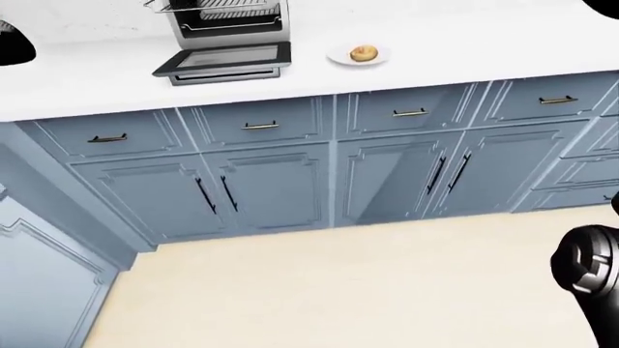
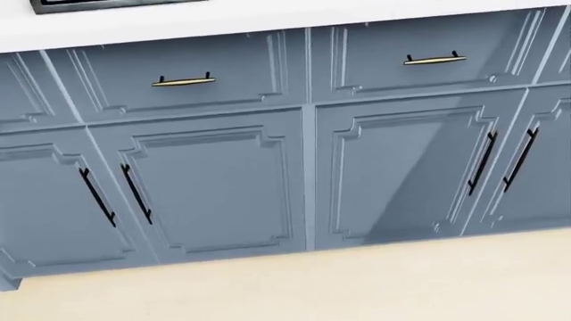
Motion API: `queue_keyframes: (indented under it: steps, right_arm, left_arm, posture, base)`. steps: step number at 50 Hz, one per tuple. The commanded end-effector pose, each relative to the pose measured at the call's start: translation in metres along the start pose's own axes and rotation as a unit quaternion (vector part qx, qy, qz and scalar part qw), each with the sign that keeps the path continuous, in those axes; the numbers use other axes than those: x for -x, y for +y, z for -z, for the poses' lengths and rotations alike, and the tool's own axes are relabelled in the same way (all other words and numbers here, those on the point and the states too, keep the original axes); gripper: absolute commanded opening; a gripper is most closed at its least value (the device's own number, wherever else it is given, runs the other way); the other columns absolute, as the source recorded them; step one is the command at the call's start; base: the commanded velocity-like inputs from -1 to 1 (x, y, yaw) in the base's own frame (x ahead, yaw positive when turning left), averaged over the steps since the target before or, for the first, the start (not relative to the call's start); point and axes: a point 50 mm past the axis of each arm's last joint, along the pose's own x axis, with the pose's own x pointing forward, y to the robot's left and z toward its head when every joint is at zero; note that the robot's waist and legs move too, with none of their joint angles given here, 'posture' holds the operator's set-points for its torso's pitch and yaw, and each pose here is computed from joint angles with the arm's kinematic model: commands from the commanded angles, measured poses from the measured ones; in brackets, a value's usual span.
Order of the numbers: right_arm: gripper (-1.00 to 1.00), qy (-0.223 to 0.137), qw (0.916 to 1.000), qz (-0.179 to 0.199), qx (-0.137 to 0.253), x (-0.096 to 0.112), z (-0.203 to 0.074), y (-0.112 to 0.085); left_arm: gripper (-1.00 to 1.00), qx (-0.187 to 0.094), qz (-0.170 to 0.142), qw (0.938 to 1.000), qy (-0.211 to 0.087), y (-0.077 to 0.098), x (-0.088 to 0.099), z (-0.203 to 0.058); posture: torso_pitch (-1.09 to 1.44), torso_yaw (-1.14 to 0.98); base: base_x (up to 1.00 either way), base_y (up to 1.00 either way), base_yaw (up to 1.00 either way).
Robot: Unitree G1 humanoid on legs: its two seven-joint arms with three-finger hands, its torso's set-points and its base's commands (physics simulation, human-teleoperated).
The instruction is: Place the bread on the top rack of the toaster oven.
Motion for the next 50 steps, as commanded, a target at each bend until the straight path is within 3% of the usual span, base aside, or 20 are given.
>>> queue_keyframes:
  steps: [1, 50]
  right_arm:
    - [1.00, -0.033, 0.9994, -0.008, 0.002, 0.0026, -0.0122, 0.0029]
    - [1.00, -0.030, 0.9993, -0.008, 0.020, 0.0021, -0.0075, 0.0046]
  left_arm:
    - [1.00, 0.001, -0.011, 0.9996, -0.026, 0.0033, 0.0010, -0.0079]
    - [1.00, -0.003, -0.010, 0.9997, -0.024, 0.0017, 0.0010, -0.0064]
  posture:
    - [0.00, 0.00]
    - [0.00, 0.00]
  base:
    - [0.05, 0.00, 0.00]
    - [0.14, 0.00, 0.00]
